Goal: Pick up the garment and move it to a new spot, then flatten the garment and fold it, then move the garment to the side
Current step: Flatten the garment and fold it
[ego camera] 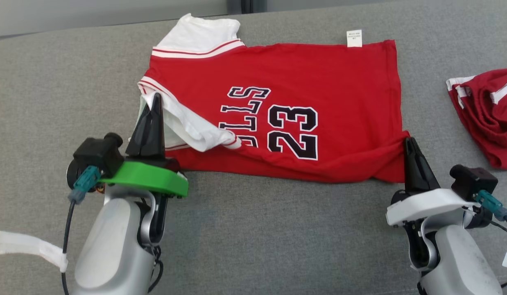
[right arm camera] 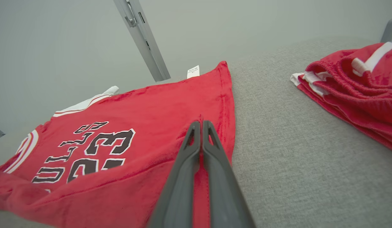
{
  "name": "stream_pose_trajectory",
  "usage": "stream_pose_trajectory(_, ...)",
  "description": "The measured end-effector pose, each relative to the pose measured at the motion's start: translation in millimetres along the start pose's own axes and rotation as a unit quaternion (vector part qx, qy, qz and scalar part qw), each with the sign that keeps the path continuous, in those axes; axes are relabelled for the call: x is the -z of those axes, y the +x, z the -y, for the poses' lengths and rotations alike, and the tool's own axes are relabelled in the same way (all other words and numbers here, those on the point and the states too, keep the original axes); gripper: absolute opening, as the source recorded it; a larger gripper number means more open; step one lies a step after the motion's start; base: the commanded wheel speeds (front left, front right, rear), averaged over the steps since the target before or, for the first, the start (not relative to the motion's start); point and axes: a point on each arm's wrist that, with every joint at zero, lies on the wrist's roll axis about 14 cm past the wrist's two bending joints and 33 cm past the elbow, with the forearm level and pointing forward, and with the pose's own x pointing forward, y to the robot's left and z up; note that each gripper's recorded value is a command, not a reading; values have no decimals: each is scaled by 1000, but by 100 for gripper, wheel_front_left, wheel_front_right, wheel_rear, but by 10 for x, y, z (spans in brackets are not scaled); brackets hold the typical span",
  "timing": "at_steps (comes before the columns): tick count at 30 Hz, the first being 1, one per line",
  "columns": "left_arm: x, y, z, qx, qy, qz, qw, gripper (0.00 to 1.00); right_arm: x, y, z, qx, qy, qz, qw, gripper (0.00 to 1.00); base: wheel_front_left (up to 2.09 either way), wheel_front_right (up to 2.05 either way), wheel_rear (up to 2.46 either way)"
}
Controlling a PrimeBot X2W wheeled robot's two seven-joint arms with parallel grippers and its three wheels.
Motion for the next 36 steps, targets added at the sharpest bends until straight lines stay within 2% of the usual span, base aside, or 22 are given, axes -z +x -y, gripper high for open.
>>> stream_pose_trajectory(10, 356, 527, -137, -8, 2, -29, 1000, 0, 84, 342, 162, 19, 1, -7, 1000, 0, 0, 0, 0)
stream_pose_trajectory(19, 601, 681, -123, 4, 8, -55, 998, 0, 153, 400, 241, 27, -4, -17, 999, 0, 0, 0, 0)
stream_pose_trajectory(20, 624, 683, -113, 6, 8, -59, 998, 0, 162, 396, 241, 27, -5, -19, 999, 5, 0, 0, 0)
stream_pose_trajectory(21, 652, 680, -110, 8, 8, -65, 998, 0, 177, 392, 229, 25, -5, -22, 999, 49, 0, 0, 0)
stream_pose_trajectory(22, 688, 671, -111, 8, 9, -71, 997, 0, 165, 393, 220, 24, -2, -20, 1000, 100, 0, 0, 0)
stream_pose_trajectory(23, 736, 658, -111, 8, 11, -81, 997, 32, 131, 398, 216, 24, 0, -14, 1000, 100, 0, 0, 0)
stream_pose_trajectory(24, 758, 652, -96, 12, 16, -86, 996, 76, 93, 402, 222, 25, -2, -9, 1000, 100, 0, 0, 0)
stream_pose_trajectory(25, 747, 661, -78, 16, 21, -86, 996, 100, 66, 404, 224, 25, -6, -6, 1000, 100, 0, 0, 0)
stream_pose_trajectory(31, 454, 711, 103, 41, 9, -48, 998, 100, -182, 344, 294, 36, -13, 31, 999, 100, 0, 0, 0)
stream_pose_trajectory(36, 357, 537, 116, 37, -2, -40, 999, 100, -258, 192, 292, 37, -21, 41, 998, 100, 0, 0, 0)
